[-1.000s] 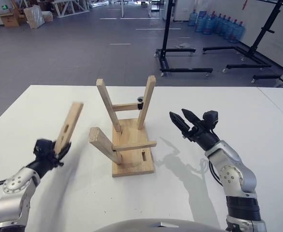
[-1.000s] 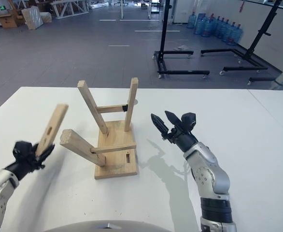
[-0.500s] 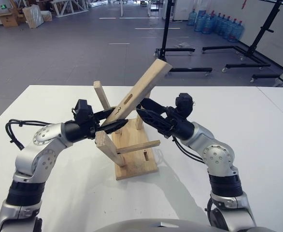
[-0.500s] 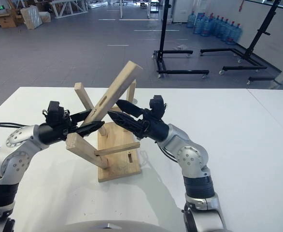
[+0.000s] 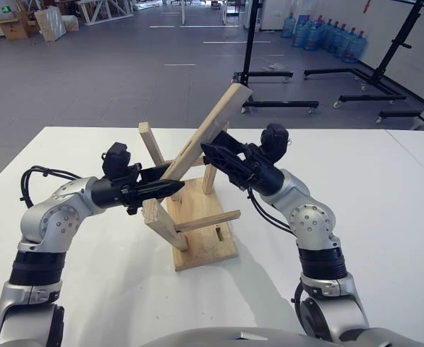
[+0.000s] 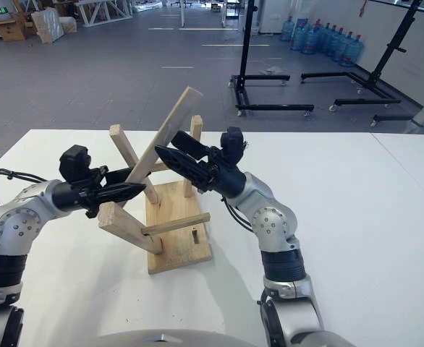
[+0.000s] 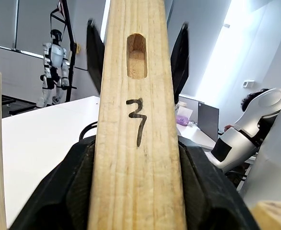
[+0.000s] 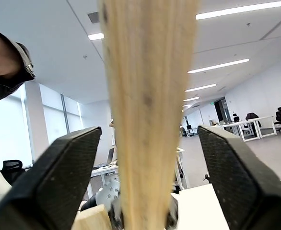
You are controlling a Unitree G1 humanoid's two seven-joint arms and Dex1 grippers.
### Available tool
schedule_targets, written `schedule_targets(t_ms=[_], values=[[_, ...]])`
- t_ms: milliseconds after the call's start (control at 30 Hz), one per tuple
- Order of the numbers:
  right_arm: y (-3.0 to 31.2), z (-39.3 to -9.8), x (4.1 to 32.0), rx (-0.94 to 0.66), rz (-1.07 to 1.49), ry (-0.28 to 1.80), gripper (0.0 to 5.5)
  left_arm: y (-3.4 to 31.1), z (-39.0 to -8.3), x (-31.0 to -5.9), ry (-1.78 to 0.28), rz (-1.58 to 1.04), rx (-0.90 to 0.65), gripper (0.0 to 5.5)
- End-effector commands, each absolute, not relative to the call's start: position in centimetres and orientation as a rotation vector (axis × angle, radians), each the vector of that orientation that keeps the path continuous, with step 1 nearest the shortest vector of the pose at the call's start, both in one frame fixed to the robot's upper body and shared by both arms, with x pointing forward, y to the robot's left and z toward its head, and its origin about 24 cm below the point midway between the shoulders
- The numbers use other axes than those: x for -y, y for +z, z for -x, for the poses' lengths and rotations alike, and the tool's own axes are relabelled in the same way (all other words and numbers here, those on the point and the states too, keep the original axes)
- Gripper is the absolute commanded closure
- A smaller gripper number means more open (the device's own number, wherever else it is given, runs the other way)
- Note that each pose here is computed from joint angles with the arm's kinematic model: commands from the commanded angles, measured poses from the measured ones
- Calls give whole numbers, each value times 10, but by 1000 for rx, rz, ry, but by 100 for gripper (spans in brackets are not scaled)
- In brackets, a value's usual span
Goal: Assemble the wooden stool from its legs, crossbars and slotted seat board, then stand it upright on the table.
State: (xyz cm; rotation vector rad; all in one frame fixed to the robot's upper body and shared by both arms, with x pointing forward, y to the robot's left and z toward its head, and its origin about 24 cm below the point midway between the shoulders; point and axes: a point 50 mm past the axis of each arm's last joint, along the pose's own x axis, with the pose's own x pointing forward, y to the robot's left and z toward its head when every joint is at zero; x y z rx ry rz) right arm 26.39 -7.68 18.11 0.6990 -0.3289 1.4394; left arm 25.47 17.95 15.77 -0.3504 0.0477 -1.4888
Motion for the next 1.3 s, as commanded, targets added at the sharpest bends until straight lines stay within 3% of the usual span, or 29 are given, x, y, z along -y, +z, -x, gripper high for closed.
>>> schedule_targets(t_ms=[33,200,400,433,567,833,1067,1200,1300], values=[[193,-263,73,371,-692,1475,259,158,-258,-178,-1512,314,-81,346],[193,-263,71,374,-698,1475,345,159,-261,-181,-1520,318,-72,346],[192,-265,75,381,-678,1448,345,159,-266,-183,-1476,333,-41,346],[192,-265,76,392,-671,1442,345,158,-269,-184,-1454,334,-36,309],[201,-276,94,478,-561,1339,345,158,-277,-191,-1320,338,6,250],[196,-303,170,317,-200,1310,345,148,-248,-238,-1131,372,32,142],[165,-302,188,115,-128,1409,345,151,-236,-248,-1046,427,108,142],[139,-288,201,-73,-78,1490,345,156,-238,-259,-949,453,154,142],[134,-279,206,-128,-89,1527,345,157,-238,-261,-902,457,170,142]])
